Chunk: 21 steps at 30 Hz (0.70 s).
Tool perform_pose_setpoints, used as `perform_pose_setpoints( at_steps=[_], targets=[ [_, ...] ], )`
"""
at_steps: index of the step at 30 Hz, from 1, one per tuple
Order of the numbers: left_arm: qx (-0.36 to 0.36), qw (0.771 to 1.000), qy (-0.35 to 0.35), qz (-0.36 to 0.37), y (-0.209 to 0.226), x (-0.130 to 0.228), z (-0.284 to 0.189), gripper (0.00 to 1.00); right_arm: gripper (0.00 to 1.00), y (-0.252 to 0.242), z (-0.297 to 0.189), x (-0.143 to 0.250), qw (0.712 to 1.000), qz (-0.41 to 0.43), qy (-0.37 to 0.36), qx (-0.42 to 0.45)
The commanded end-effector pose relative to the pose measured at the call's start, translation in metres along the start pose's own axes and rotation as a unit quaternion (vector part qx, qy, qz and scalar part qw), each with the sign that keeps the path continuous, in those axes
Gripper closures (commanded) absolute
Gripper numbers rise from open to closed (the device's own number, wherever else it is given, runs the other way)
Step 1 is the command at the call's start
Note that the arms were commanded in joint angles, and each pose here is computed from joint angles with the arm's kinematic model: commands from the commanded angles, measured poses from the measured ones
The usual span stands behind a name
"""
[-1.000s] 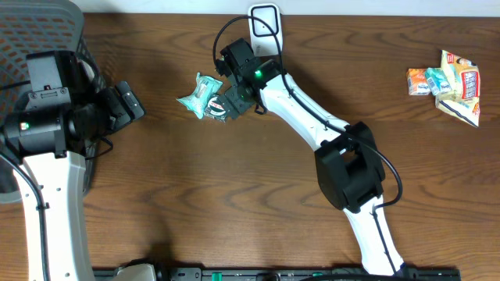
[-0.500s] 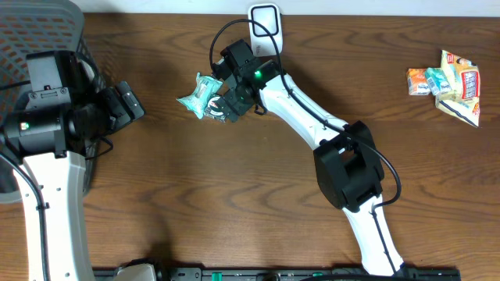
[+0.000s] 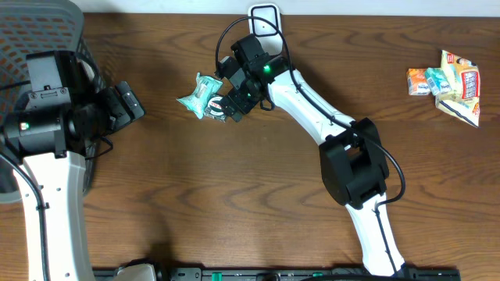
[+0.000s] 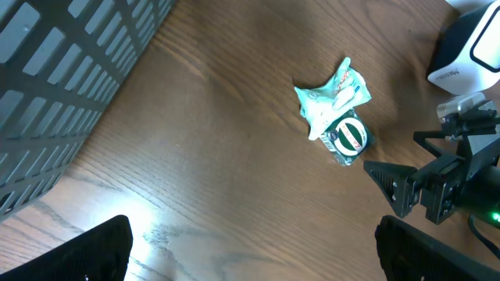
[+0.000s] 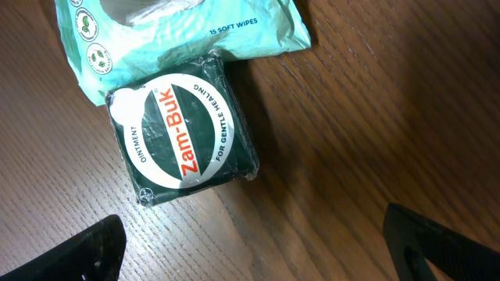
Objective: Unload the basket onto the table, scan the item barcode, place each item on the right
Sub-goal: 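Align the open right gripper over the green Zam-Buk tin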
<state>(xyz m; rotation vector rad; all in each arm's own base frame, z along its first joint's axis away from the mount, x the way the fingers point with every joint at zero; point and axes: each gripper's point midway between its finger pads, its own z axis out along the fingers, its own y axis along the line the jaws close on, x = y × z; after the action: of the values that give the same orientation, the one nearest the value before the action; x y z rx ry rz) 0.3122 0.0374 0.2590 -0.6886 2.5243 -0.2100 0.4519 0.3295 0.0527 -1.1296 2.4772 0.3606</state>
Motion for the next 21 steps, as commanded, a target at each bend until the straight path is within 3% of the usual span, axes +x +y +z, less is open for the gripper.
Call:
perform_pose_setpoints(
  at_steps=[1,21],
  targets=[
    [0.005,1.000,-0.007,-0.001,-0.002,-0.005,-0.005,0.02,0.01,0.004,0.005,0.003,1.000,-0.006,0.003,-0.011],
    [0.005,1.000,-0.007,-0.001,-0.002,-0.005,-0.005,0.02,0.01,0.008,0.032,0.024,0.998,-0.058,0.004,-0.017]
  ],
)
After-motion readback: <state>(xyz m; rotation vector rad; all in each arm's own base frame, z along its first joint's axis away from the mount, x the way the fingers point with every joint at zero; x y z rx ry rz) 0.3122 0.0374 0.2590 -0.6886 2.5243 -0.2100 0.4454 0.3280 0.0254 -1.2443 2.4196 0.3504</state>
